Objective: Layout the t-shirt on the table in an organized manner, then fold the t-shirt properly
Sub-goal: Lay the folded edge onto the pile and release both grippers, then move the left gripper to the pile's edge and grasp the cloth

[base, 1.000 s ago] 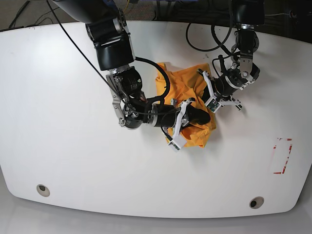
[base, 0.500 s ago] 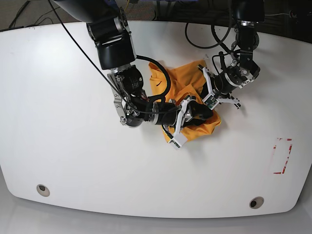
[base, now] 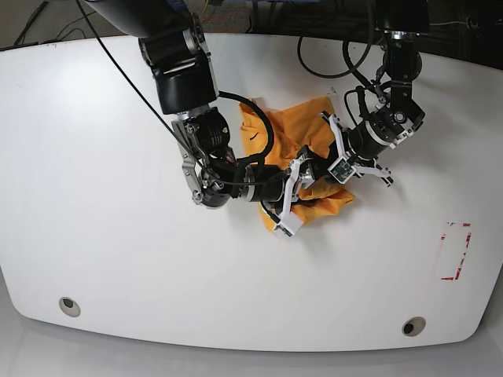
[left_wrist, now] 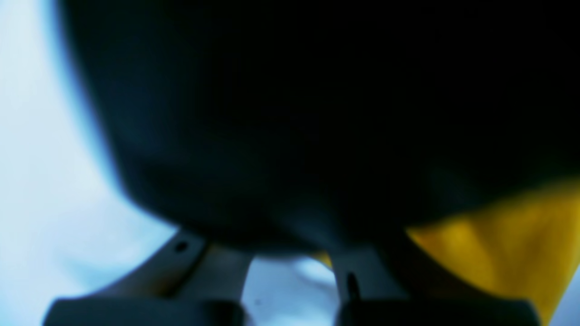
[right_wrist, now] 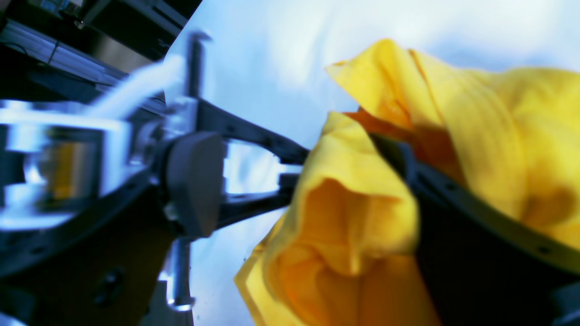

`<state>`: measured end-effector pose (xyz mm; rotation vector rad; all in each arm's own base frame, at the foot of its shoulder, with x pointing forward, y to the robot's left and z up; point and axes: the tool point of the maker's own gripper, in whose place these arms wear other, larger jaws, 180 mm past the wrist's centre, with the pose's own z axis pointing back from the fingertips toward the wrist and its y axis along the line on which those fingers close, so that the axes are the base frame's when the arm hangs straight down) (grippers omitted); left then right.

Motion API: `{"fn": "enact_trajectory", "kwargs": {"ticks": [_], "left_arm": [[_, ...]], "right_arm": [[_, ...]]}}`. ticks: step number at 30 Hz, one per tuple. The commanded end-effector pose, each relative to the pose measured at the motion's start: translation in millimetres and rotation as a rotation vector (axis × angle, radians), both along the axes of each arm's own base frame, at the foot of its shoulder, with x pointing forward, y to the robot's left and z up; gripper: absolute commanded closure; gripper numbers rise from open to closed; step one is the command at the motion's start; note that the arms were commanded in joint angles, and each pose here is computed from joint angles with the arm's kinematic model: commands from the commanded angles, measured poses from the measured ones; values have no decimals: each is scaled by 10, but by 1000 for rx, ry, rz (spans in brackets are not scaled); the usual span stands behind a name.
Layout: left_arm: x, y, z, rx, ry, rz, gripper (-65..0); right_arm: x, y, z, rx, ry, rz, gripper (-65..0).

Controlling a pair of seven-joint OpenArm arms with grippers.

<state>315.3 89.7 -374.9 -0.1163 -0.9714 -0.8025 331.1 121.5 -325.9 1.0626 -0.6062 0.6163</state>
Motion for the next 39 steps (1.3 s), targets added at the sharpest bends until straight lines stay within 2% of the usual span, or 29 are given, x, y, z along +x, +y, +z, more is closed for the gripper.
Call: {"fn": "enact_trajectory", "kwargs": {"ticks": [1, 4, 8, 11, 16, 28, 37, 39], "left_arm": [[53, 2, 221, -3, -70, -16, -23], [60, 43, 317, 19, -99, -24, -23], [52, 110, 295, 52, -84, -18, -23], [48, 266, 258, 98, -62, 3, -23], [80, 434, 297, 110, -70, 48, -23], [275, 764, 776, 130, -204, 144, -23], [472, 669, 1144, 98, -309, 151, -22], [486, 560, 1201, 65, -326, 151, -22]], "right_arm": [[257, -42, 350, 63, -84, -32, -480], [369, -126, 425, 73, -98, -63, -479], [483, -195, 522, 76, -121, -83, -479], [540, -240, 566, 76, -128, -95, -479], [670, -372, 643, 66, -154, -125, -477], [792, -703, 577, 37, -180, -191, -476], [850, -1011, 484, -11, -191, -232, -472], [842, -1071, 442, -21, -187, -239, -445]]}}
